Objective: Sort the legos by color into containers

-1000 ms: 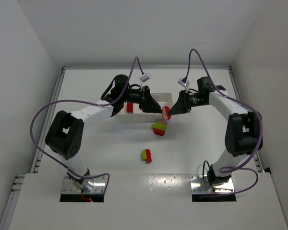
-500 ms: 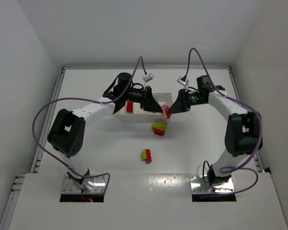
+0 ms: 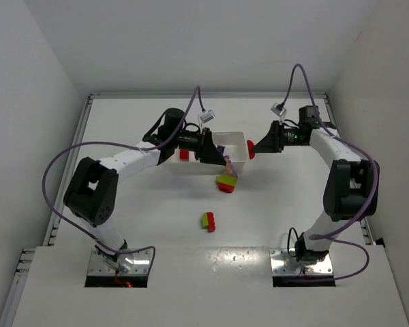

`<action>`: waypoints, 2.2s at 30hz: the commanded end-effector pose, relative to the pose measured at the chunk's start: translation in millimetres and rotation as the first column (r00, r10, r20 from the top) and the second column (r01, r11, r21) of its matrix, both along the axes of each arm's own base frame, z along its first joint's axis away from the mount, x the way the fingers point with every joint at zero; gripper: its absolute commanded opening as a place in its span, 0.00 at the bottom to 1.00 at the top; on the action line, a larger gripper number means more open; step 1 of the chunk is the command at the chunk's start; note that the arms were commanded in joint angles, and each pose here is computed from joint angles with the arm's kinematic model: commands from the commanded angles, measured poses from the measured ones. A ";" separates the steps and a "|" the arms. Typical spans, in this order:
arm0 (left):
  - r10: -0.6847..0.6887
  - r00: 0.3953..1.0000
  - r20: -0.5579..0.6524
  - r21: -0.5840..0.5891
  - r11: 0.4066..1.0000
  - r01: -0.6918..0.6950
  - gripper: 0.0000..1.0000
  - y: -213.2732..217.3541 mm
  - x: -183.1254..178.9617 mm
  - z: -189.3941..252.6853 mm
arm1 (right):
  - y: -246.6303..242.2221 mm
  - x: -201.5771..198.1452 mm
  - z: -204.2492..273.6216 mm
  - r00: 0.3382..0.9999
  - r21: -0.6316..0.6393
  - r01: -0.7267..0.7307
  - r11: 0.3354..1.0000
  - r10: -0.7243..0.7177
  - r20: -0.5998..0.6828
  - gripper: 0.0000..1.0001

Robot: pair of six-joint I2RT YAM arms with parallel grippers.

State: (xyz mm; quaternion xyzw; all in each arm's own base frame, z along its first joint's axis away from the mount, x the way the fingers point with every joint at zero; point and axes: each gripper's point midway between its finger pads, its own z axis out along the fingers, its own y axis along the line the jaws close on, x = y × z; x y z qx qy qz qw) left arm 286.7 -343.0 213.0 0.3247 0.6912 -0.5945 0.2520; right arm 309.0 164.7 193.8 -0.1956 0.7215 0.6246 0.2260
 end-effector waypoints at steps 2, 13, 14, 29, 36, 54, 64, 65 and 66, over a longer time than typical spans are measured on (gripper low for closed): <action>0.009 0.998 0.066 -0.014 1.000 -0.008 0.00 11.9 -4.5 11.7 | -22.7 12.0 16.9 0.994 0.018 0.061 0.998 -0.062 0.089 0.00; 0.414 0.864 0.288 0.138 0.874 -0.465 0.11 4.0 132.2 -1.9 | -40.3 2.0 21.1 0.964 -0.173 0.147 0.974 -0.102 0.245 0.00; 0.421 0.863 0.279 0.160 0.866 -0.474 0.14 3.9 136.6 -11.0 | -38.5 0.4 22.7 0.961 -0.187 0.147 0.971 -0.096 0.258 0.00; 0.437 0.863 0.254 0.101 0.875 -0.473 0.95 10.8 152.4 2.9 | -28.5 28.3 36.0 0.934 -0.215 0.247 0.945 -0.173 0.313 0.00; 0.638 0.702 0.317 0.007 0.739 -0.674 0.98 110.4 168.3 111.3 | 28.5 83.8 34.9 0.920 -0.227 0.248 0.942 -0.155 0.360 0.00; 0.764 0.568 0.306 0.178 0.540 -0.823 1.00 316.5 113.8 65.7 | 207.7 133.7 -52.7 0.943 -0.417 0.053 0.908 0.092 0.319 0.04; 0.560 0.679 0.475 0.259 0.648 -0.716 1.00 286.9 93.3 48.4 | 220.6 122.3 -88.2 0.952 -0.476 0.015 0.879 0.133 0.276 0.63; 0.531 0.699 0.480 0.278 0.664 -0.695 1.00 277.6 90.5 39.5 | 221.5 123.7 -80.5 0.947 -0.466 0.023 0.884 0.130 0.294 0.65; 0.506 0.704 0.499 0.278 0.676 -0.683 1.00 272.8 86.8 39.2 | 221.5 123.7 -72.9 0.943 -0.460 0.029 0.888 0.128 0.307 0.66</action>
